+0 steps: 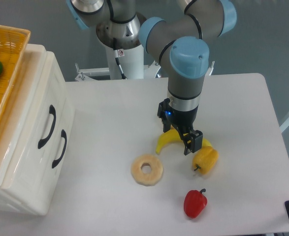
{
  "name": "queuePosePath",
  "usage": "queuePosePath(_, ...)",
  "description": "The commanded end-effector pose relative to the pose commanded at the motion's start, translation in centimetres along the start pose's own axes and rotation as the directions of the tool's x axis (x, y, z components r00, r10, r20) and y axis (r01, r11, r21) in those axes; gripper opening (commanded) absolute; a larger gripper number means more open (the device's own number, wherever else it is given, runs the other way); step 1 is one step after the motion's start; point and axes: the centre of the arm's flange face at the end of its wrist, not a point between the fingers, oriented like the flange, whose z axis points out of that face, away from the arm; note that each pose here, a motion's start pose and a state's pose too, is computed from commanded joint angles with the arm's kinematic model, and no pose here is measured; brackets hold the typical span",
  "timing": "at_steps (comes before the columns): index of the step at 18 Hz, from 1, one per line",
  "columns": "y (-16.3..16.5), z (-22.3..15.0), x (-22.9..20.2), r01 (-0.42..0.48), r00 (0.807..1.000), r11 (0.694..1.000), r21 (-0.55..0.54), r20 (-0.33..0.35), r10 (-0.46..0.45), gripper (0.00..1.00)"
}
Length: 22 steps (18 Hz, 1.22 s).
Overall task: Slide open the top white drawer
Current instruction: 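Raise the gripper up from above the banana and yellow pepper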
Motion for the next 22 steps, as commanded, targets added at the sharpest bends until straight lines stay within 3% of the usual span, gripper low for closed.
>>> queuePosePath(4,0.3,-0.5,-0.3,0.008,1.000,1.000,-0.030,0.023,-0.007,1.00)
queuePosePath(10,0.9,1.1,0.8,0.019,1.000,0.999,-0.044,-0.013,-0.020,1.00)
queuePosePath(14,0.8,1.8,1.9,0.169,0.985,0.984,-0.050,-0.027,-0.171,1.00)
queuePosePath(21,-4.5,1.2,4.0,0.302,0.953,0.952,-0.042,-0.023,-0.303,1.00)
queuePosePath(22,-5.0,1.3,4.3,0.335,0.941,0.941,-0.044,-0.029,-0.337,1.00)
